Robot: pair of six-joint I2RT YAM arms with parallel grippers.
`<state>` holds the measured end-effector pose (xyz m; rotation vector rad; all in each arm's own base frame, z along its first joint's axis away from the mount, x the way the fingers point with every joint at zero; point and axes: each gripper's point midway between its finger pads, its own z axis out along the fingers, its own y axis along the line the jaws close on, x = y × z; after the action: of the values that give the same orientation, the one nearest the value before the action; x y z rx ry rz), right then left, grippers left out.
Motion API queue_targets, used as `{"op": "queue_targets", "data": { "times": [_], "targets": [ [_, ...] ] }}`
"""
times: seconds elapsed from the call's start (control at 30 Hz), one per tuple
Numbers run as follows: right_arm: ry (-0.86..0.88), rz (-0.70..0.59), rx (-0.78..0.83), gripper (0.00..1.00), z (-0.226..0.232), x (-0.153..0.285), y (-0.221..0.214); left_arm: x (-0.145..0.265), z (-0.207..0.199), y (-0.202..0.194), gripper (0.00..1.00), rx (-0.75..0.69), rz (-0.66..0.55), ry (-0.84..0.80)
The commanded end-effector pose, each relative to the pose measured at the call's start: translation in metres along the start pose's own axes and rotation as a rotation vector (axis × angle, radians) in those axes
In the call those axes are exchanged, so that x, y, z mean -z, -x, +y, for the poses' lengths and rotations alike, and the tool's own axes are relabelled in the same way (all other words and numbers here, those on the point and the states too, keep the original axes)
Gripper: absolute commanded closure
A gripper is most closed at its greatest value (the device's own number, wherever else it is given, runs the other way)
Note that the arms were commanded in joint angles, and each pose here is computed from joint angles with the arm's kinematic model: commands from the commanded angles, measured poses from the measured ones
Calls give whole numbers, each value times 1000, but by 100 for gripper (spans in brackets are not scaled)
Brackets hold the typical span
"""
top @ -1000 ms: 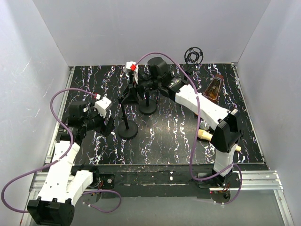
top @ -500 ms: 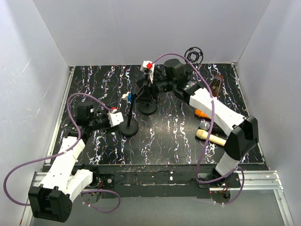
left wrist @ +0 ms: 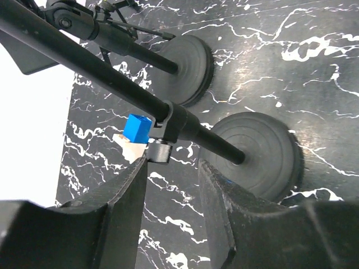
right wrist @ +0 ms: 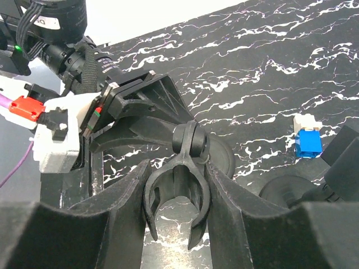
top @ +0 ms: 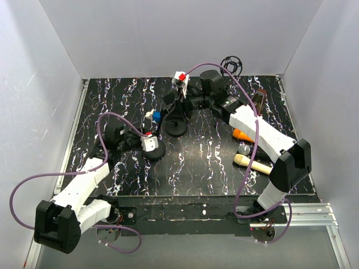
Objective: Remove the microphone from the stand
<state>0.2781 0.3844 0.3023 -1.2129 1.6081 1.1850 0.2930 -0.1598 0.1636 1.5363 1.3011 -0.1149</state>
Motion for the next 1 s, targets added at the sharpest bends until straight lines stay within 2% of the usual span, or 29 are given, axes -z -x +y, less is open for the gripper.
{"op": "queue_targets", "data": {
  "times": [0.0, 0.2, 0.37, 0.47, 0.53, 0.6, 0.67, 0.7, 0.73, 0.77, 0.87, 0.97],
  "targets": [
    [38, -10, -9, 58, 15, 5, 8, -8, 12, 1, 60, -26, 5, 40],
    [38, -5, -12, 59, 14, 4, 7, -12, 11, 7, 63, -31, -22, 26],
    [38, -6, -9, 59, 15, 5, 7, -15, 8, 2, 83, -22, -1, 8],
    [40, -4, 6, 60, 17, 7, 8, -12, 12, 3, 100, -4, 15, 14],
    [41, -9, 33, 60, 19, 10, 10, -9, 18, 8, 100, 60, 21, 19],
    [47, -11, 79, 62, 22, 14, 12, -8, 20, 15, 100, 206, 38, -15],
    [61, -9, 126, 63, 27, 19, 12, -7, 25, 24, 100, 427, 60, -37],
    [67, -13, 153, 64, 30, 22, 15, -7, 25, 31, 100, 555, 58, -63],
    [82, -15, 199, 66, 38, 27, 17, -5, 18, 45, 100, 798, 29, -157],
    [93, -12, 218, 66, 40, 29, 16, -3, 18, 57, 100, 900, -3, -198],
    [108, -6, 276, 68, 47, 32, 14, -2, 12, 65, 100, 1173, -25, -244],
    [125, 6, 303, 70, 52, 33, 9, -1, 0, 64, 100, 1367, -31, -337]
  ]
}}
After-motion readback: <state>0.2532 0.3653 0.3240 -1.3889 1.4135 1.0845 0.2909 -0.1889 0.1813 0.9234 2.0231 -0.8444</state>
